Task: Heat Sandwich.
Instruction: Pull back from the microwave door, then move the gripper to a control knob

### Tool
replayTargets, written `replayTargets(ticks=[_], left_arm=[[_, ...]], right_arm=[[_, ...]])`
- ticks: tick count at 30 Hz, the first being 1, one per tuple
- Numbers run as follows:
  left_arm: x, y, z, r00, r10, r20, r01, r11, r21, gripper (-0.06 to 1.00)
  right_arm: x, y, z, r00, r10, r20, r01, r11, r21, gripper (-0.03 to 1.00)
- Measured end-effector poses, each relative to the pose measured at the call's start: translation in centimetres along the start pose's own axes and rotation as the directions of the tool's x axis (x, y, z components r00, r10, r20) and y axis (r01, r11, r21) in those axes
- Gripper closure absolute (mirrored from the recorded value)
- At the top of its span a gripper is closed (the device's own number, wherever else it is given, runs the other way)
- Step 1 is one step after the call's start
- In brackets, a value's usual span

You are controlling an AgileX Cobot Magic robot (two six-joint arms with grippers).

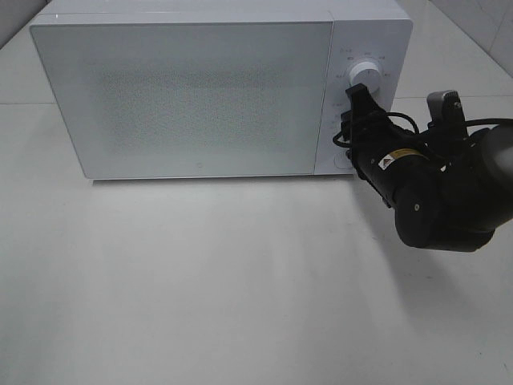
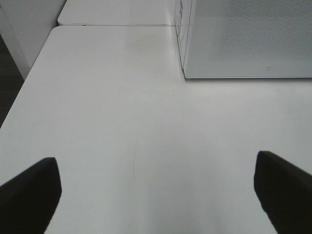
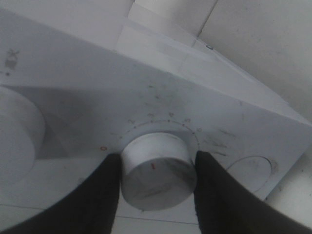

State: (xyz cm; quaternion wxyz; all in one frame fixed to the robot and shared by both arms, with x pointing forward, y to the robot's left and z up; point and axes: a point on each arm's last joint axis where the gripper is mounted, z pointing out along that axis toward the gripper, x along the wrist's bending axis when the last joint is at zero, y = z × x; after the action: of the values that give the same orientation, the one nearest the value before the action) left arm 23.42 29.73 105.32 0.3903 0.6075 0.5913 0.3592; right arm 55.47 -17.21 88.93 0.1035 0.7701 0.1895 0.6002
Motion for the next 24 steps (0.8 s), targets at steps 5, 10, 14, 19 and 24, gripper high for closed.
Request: replayTargets(ticks=[5, 10, 14, 19, 24], left_arm=[[0.00, 0.00, 0.00, 1.000, 0.000, 0.000, 0.000, 1.000, 0.000, -0.05], [0.00, 0.00, 0.00, 1.000, 0.000, 0.000, 0.000, 1.000, 0.000, -0.05], [0.00, 0.00, 0.00, 1.000, 0.000, 0.000, 0.000, 1.000, 0.000, -0.05], [0.00, 0.00, 0.00, 1.000, 0.000, 0.000, 0.000, 1.000, 0.000, -0.05], [0.00, 0.00, 0.00, 1.000, 0.000, 0.000, 0.000, 1.000, 0.000, -0.05]], right_arm=[[-0.01, 0.02, 0.00, 0.994, 0.112, 0.001, -0.112, 0.994, -0.002, 0.53], [-0.03, 0.06, -0.02, 0.980, 0.198, 0.002, -0.198, 0.980, -0.012, 0.53], [-0.04, 0.09, -0.02, 0.974, 0.225, 0.003, -0.225, 0.974, -0.016, 0.53], [-0.10, 0.16, -0.04, 0.952, 0.306, 0.005, -0.306, 0.951, -0.030, 0.53], [-0.15, 0.16, -0.01, 0.935, 0.353, 0.005, -0.353, 0.935, -0.034, 0.52]])
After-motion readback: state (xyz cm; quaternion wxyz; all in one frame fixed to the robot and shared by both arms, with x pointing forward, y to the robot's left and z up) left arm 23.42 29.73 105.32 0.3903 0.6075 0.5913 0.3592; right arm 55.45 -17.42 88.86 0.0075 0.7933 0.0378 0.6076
